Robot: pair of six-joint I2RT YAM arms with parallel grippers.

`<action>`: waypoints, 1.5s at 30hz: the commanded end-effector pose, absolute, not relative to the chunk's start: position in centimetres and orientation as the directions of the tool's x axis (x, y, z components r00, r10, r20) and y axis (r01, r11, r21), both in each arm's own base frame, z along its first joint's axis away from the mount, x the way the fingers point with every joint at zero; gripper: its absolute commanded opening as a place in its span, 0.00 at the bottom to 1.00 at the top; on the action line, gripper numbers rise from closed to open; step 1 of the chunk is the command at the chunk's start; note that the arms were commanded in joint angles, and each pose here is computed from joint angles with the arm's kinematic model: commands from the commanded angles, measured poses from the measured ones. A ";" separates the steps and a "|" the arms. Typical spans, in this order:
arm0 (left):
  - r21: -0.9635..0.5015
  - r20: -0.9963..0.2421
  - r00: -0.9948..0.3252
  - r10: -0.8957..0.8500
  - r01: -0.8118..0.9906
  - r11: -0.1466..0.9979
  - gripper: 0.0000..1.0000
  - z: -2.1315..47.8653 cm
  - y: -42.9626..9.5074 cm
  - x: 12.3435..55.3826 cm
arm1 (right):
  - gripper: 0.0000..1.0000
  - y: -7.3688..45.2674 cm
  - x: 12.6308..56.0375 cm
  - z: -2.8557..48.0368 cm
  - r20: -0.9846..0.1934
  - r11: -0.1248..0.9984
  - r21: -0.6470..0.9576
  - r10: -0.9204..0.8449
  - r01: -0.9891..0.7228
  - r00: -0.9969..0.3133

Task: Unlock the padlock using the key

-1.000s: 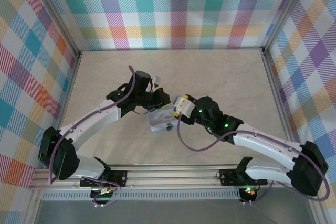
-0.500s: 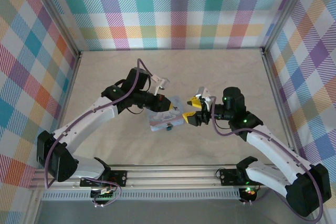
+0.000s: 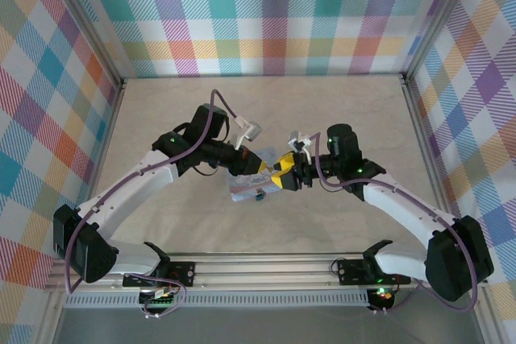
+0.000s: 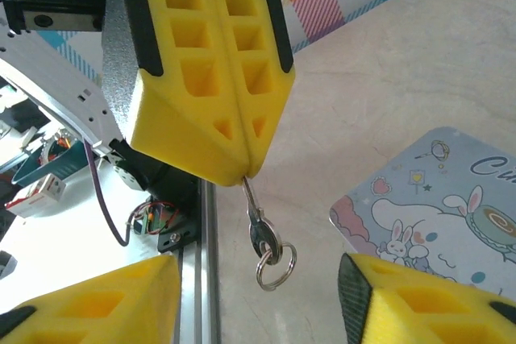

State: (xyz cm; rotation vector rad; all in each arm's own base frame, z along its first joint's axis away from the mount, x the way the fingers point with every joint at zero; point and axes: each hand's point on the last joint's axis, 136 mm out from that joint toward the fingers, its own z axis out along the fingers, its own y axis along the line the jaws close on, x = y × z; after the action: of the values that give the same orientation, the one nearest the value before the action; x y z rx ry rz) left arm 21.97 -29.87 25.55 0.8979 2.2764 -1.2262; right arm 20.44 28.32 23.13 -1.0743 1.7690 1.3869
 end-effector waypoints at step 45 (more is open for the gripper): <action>-0.430 -0.634 -0.748 0.195 0.551 0.715 0.53 24.7 -26.2 26.1 | 0.01 25.8 22.7 21.7 -0.854 0.384 0.364 -0.225 -0.848 -0.469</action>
State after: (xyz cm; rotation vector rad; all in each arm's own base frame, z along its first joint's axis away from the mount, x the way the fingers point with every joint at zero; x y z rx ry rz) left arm 24.64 -28.14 25.09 0.7070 2.3327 -1.0098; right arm 21.71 27.25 23.28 -0.9754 1.8400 1.2424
